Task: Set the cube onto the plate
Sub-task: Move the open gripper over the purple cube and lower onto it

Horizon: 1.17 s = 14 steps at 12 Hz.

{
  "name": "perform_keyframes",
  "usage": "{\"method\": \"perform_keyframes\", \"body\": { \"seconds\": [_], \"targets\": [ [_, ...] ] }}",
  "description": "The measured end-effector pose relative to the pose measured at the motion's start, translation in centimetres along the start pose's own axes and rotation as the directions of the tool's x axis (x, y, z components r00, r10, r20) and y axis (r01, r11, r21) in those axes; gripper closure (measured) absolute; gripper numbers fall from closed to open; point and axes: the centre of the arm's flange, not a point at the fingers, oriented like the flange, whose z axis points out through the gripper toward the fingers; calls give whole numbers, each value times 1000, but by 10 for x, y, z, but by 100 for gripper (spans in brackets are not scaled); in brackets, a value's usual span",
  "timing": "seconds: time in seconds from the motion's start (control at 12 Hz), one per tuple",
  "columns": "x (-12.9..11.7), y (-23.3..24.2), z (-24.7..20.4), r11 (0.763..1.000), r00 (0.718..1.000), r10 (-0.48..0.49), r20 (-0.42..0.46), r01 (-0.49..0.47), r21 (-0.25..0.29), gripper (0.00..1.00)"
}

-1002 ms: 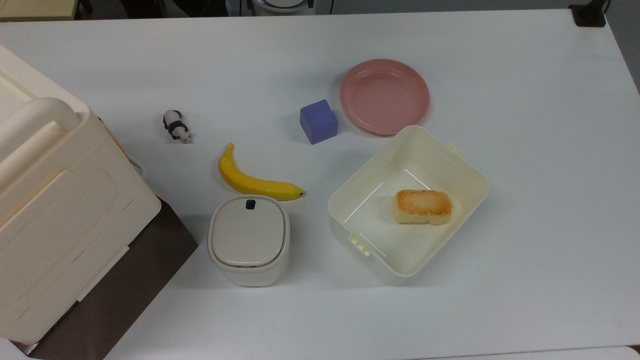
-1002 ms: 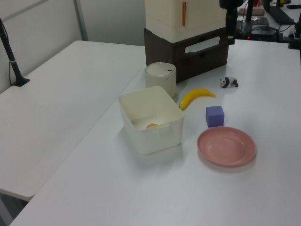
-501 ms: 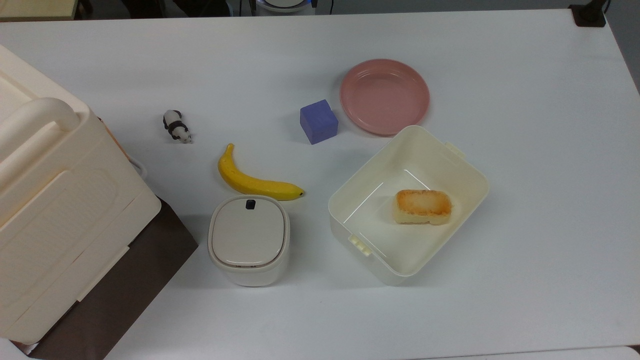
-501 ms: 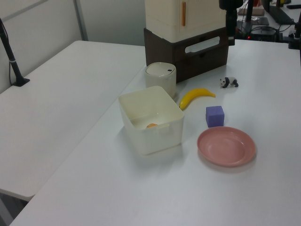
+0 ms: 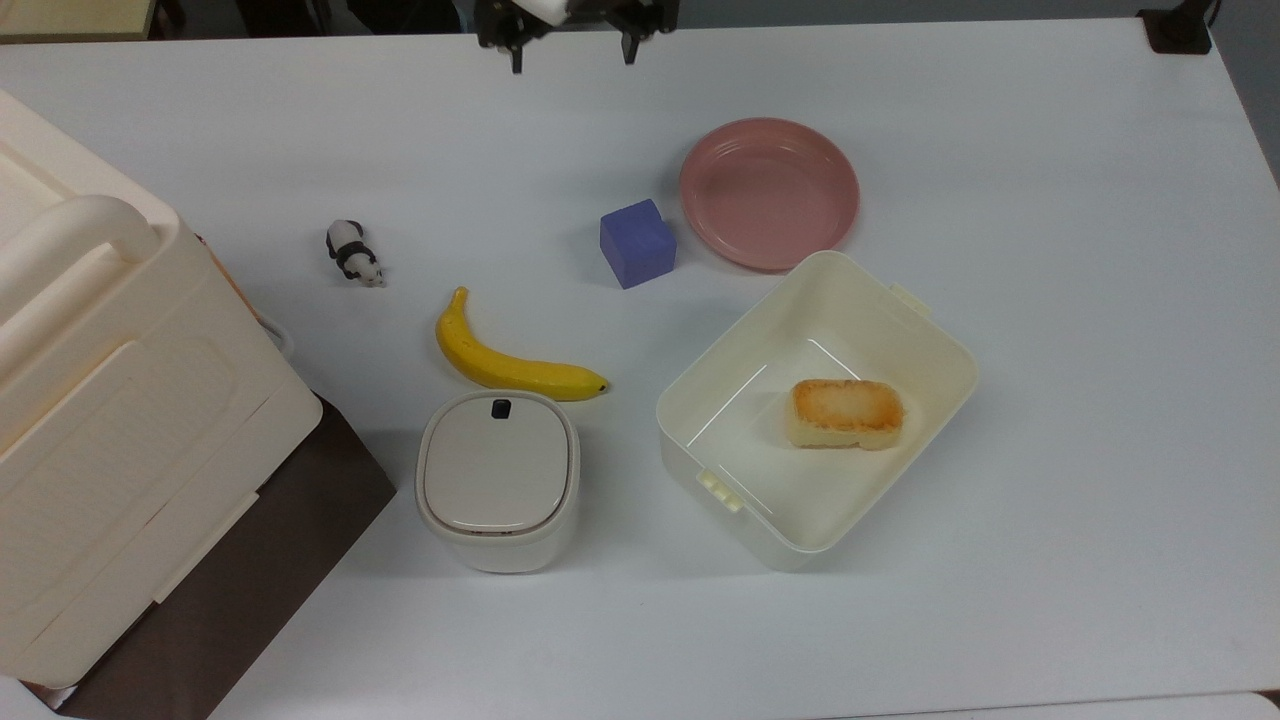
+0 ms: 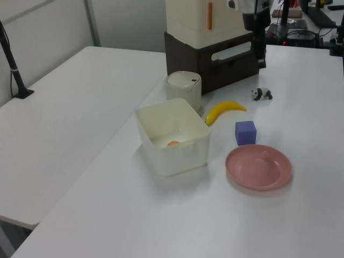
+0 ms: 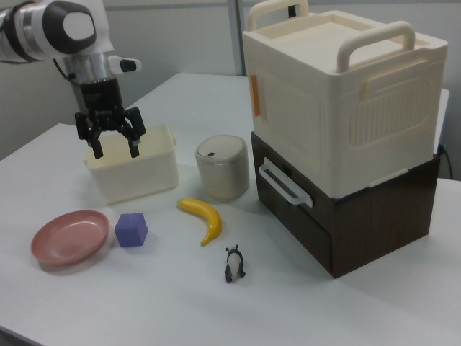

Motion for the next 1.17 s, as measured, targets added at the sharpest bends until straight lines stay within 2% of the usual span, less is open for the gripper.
{"method": "perform_keyframes", "body": {
  "seconds": [0.25, 0.5, 0.67, 1.17],
  "targets": [
    [15, -25, 32, 999, 999, -30, -18, 29, -43, 0],
    [28, -55, 75, 995, 998, 14, -67, -21, -98, 0],
    [33, -74, 101, 992, 997, 10, -79, -20, -126, 0],
    [61, -112, 178, 975, 999, -49, 0, 48, -218, 0]
  ]
}}
